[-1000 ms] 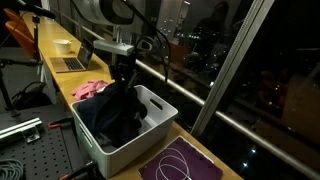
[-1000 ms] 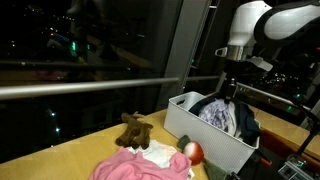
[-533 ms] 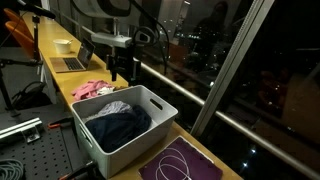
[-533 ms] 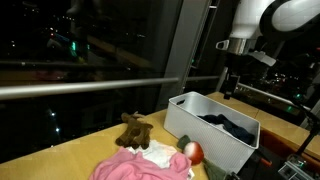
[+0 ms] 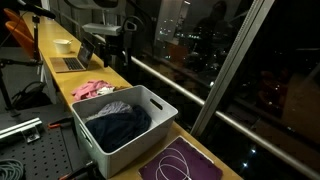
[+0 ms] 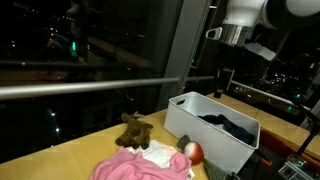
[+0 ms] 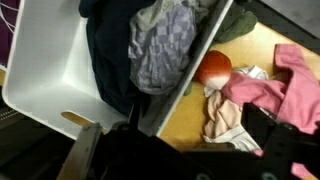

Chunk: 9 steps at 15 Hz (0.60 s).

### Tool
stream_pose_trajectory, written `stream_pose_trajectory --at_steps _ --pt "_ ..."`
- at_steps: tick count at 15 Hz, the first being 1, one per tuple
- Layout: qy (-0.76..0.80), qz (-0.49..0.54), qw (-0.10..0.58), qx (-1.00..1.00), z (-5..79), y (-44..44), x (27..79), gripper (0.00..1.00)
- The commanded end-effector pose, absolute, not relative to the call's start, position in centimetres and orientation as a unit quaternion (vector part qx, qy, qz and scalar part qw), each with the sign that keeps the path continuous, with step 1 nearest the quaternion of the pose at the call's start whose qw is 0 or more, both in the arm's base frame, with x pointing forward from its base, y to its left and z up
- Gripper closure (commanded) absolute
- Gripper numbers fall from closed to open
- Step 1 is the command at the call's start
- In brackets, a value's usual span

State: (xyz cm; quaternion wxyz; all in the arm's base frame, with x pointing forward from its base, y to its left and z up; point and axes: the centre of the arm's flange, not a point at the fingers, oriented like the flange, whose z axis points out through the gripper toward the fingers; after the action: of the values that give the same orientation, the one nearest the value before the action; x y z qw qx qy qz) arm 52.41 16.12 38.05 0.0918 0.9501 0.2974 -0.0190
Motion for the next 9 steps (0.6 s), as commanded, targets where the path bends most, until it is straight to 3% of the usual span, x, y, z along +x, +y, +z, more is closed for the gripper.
stream_pose_trajectory --at_steps 1,9 --pt "0.324 -0.004 0.08 0.943 36.8 21.3 54.3 0.0" --pt "0.381 -0.012 0.039 0.924 31.1 30.6 55.5 0.0"
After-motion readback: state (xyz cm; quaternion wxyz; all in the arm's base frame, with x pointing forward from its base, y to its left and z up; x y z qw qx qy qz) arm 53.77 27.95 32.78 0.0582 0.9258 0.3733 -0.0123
